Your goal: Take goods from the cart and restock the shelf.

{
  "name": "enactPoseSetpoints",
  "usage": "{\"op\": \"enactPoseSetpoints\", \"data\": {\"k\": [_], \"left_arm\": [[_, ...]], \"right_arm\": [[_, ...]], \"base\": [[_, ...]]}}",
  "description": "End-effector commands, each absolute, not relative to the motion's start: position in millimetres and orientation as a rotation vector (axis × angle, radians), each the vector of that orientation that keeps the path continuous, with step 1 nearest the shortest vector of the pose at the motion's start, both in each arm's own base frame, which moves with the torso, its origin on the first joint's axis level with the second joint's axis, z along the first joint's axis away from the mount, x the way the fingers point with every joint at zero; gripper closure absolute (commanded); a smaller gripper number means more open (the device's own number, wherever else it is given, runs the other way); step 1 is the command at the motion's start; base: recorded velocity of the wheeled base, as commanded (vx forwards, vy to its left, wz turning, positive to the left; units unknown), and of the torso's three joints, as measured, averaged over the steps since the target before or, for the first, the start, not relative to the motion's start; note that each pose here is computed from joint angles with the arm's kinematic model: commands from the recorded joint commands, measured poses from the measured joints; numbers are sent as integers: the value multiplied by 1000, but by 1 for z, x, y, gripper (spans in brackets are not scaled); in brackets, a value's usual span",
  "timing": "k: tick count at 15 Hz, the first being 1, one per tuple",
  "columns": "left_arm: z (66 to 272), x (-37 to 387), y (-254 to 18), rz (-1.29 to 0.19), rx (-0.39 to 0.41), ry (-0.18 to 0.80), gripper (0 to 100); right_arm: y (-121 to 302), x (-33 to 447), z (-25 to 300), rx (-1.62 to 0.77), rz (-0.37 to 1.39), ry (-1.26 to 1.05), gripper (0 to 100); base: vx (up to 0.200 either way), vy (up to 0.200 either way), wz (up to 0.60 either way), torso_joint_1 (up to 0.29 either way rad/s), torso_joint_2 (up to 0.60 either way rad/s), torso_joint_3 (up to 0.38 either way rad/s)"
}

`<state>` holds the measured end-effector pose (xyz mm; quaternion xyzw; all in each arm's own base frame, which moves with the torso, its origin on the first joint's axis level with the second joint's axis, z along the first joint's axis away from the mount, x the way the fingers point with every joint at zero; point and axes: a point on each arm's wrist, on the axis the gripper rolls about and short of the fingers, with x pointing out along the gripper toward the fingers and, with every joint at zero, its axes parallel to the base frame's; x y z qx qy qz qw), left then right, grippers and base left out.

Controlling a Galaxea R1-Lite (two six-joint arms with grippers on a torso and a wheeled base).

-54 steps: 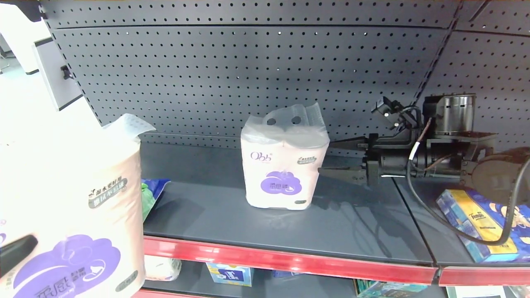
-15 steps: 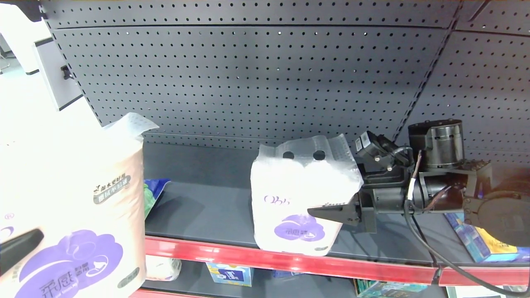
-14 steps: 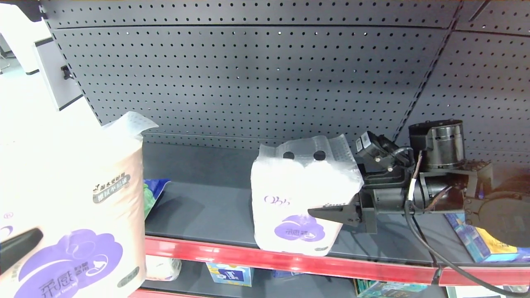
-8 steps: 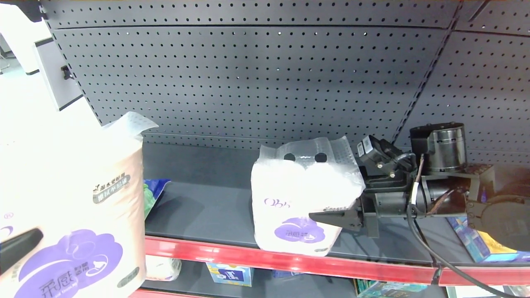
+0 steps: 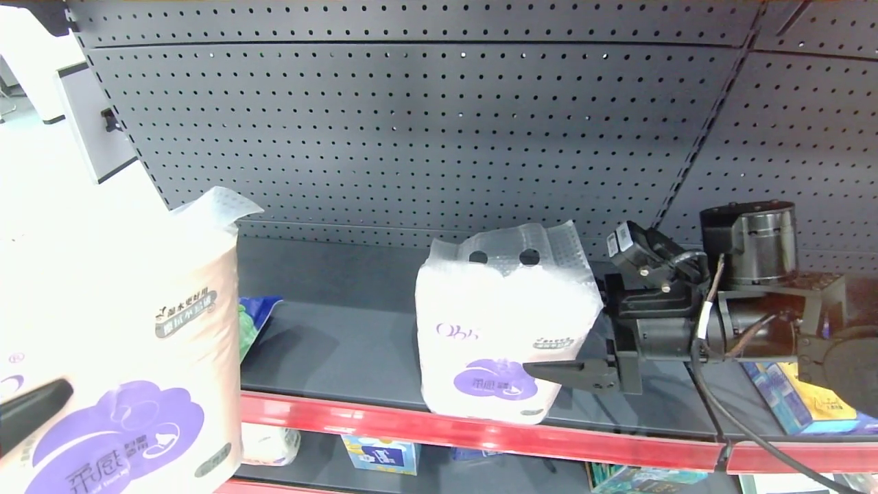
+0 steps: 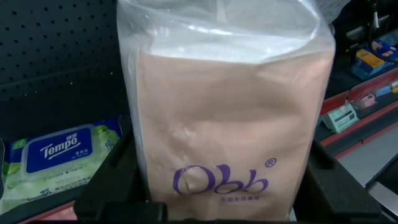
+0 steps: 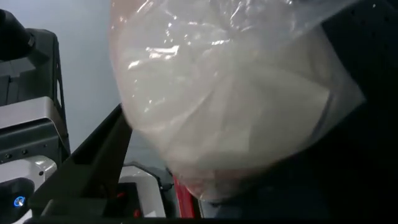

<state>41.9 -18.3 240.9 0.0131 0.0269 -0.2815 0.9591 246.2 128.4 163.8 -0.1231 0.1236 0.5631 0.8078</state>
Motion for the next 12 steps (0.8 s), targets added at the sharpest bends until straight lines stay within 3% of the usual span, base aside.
{"op": "enactPoseSetpoints", "data": {"k": [1, 6, 8, 12], "left_arm": [[241, 43, -19, -573, 27, 57, 100], [239, 57, -22, -575, 25, 116, 100], [242, 71, -26, -572, 26, 150, 100], [244, 104, -35, -578, 26, 119, 100]], "right_arm": [[114, 229, 170, -268, 1167, 245, 0], [65, 160, 171, -287, 1015, 201, 0], [40, 125, 175, -308, 839, 138, 0], [11, 62, 157, -246, 542, 54, 0]], "base": [[0, 0, 0, 0, 0, 0], [0, 0, 0, 0, 0, 0], [0, 0, 0, 0, 0, 0], [0, 0, 0, 0, 0, 0]]}}
